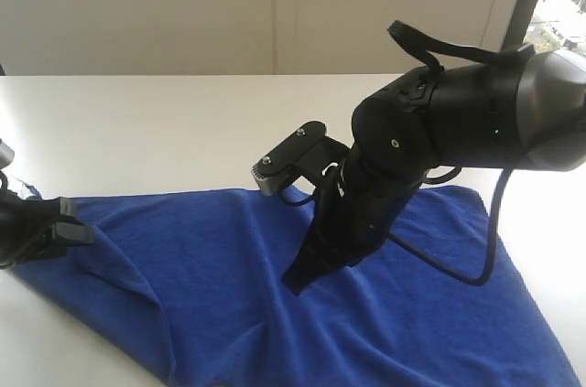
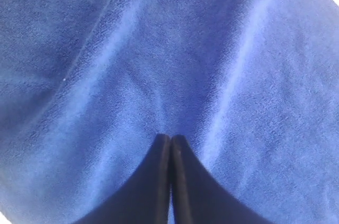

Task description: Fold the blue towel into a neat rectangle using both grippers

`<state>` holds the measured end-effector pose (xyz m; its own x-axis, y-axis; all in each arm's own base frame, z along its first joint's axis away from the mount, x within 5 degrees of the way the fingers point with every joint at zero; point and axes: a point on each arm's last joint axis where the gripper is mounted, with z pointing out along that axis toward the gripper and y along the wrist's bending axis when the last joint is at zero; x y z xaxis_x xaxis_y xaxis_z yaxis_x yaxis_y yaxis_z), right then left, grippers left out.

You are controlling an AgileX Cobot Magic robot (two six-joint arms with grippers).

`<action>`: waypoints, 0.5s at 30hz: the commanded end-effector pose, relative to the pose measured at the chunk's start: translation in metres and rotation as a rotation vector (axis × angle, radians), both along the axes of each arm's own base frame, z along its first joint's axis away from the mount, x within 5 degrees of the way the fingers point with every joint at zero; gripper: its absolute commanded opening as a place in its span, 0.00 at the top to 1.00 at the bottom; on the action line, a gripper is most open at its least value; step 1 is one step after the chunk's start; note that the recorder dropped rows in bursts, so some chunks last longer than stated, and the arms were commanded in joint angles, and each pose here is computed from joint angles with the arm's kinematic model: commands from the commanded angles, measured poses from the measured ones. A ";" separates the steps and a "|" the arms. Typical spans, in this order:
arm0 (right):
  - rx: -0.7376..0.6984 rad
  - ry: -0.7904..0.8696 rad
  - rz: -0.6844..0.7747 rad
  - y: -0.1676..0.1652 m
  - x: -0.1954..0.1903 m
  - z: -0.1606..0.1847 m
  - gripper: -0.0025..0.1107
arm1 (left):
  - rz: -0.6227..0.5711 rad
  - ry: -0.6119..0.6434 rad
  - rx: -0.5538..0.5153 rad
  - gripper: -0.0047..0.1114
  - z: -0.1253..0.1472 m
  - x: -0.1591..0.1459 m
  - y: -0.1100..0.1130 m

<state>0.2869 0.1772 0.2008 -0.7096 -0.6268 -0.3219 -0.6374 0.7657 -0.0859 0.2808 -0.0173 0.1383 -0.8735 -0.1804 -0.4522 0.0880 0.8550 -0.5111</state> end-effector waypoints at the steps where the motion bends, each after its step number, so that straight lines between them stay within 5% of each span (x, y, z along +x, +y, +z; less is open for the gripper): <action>1: 0.008 -0.012 -0.008 -0.001 0.001 0.000 0.98 | -0.012 -0.005 -0.043 0.52 -0.004 0.006 -0.002; 9: 0.015 -0.022 -0.007 -0.001 0.002 0.001 0.98 | -0.024 -0.022 -0.063 0.53 -0.008 0.012 -0.003; 15: 0.022 -0.032 -0.006 0.000 0.003 0.001 0.98 | -0.030 -0.007 -0.081 0.74 -0.012 0.012 -0.005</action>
